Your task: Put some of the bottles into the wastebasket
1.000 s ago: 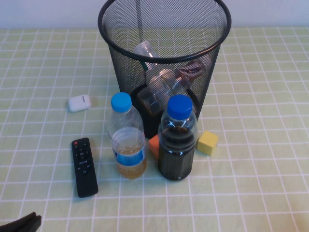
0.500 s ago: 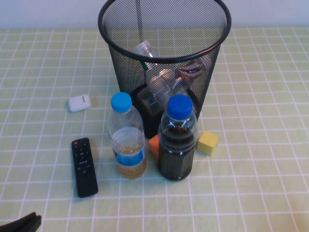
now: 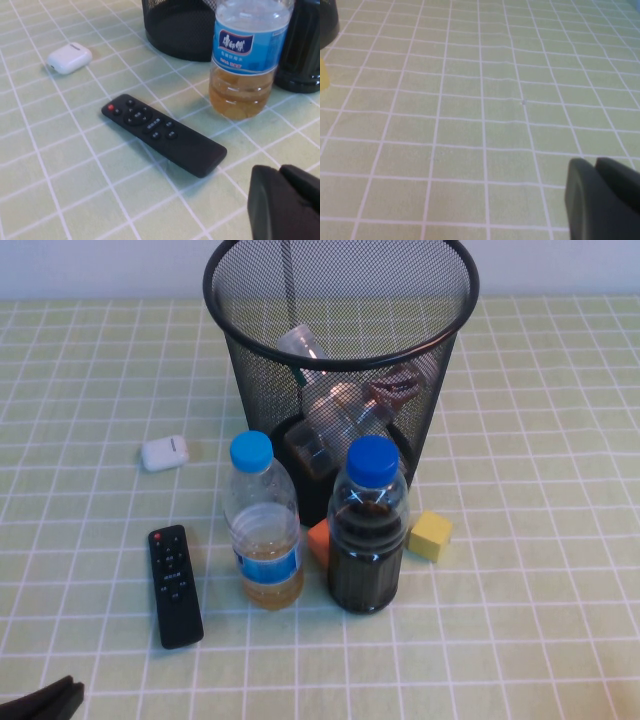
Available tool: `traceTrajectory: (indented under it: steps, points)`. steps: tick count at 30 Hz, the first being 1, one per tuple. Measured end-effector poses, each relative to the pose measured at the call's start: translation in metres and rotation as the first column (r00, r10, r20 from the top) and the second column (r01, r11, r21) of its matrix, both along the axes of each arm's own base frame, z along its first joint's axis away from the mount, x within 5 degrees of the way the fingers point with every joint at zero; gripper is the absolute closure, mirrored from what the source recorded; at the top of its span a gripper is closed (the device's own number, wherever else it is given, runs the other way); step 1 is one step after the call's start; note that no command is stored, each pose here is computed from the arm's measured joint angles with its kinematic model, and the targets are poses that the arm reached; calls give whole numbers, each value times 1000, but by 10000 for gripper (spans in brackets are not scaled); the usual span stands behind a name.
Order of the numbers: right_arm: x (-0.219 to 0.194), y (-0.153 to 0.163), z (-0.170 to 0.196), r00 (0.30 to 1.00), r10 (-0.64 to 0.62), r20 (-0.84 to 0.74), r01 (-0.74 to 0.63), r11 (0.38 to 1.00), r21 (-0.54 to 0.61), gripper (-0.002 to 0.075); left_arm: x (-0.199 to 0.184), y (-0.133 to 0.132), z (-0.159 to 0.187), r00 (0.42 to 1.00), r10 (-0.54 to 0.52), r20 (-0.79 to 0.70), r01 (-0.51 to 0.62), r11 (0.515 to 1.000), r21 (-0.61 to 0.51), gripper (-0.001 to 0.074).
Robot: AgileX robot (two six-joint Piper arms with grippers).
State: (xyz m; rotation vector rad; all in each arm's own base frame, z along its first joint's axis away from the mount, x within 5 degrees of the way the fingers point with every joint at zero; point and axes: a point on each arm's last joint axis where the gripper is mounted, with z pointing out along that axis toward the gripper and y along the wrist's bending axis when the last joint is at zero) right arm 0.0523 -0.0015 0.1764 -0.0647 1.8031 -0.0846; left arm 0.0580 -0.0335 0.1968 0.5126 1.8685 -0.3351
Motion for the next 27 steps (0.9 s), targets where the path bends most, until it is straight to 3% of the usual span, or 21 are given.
traceTrajectory:
  steps: [5,10,14,18,27]
  points:
    - [0,0,0,1000,0,0,0,1000,0,726,4,1,7,993,34,109,-28,998,-53,739]
    - [0,0,0,1000,0,0,0,1000,0,726,12,12,12,923,237,304,-191,966,-173,739]
    - [0,0,0,1000,0,0,0,1000,0,726,10,22,14,865,352,356,-291,932,-215,739]
    - [0,0,0,1000,0,0,0,1000,0,726,3,26,10,854,394,340,-339,917,-211,740]
    - [0,0,0,1000,0,0,0,1000,0,726,-3,26,-14,907,392,153,-379,919,-108,740]
